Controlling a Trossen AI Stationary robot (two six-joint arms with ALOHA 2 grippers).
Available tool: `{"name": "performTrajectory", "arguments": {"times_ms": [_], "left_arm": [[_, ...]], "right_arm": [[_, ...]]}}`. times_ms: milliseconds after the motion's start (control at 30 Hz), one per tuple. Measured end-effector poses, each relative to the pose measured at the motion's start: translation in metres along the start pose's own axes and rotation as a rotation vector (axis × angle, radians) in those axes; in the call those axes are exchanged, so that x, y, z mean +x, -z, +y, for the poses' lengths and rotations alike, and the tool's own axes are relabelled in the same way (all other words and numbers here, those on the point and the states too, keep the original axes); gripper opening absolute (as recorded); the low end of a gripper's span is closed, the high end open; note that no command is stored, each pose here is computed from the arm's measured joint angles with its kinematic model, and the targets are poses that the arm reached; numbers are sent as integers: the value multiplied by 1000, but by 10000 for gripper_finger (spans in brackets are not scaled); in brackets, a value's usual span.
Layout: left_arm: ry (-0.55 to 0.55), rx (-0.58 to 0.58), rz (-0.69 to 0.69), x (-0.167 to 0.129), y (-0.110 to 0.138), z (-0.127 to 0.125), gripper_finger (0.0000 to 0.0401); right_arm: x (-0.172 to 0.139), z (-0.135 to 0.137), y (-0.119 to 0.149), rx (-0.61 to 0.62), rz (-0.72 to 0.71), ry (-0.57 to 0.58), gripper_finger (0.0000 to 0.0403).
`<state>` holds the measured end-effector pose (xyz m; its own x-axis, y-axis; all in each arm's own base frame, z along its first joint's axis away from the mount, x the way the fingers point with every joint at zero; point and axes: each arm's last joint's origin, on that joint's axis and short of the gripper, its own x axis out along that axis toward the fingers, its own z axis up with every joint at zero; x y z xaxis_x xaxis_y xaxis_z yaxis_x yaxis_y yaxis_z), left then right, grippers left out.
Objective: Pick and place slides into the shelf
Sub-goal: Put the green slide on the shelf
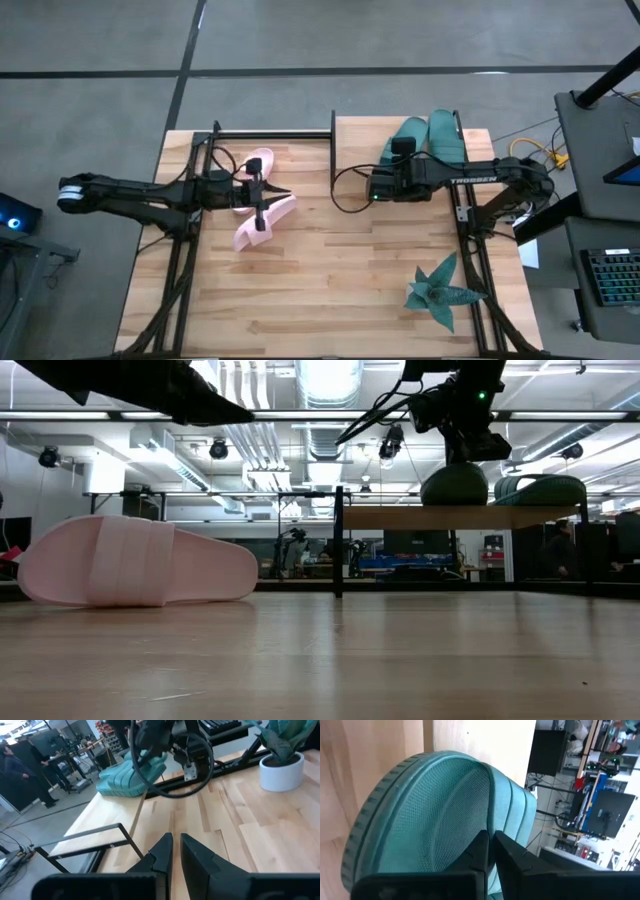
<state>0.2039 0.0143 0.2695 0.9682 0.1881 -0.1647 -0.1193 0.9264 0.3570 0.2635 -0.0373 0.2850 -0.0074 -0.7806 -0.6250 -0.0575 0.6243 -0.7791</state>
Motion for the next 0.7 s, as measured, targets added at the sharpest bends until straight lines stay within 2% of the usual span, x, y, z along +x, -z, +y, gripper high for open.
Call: {"name": "performTrajectory", "arguments": {"times_ms": [233, 467, 700], "left_arm": [[10, 4, 29, 6, 4, -2, 20], [9, 4, 26, 5, 4, -2, 20], [10, 5, 31, 6, 5, -3, 20]], "right_arm": [[-4, -5, 5, -77, -16, 6, 13], [-15, -17, 19, -166, -48, 60, 12], [-18, -18, 38, -170, -88, 72, 12]]}}
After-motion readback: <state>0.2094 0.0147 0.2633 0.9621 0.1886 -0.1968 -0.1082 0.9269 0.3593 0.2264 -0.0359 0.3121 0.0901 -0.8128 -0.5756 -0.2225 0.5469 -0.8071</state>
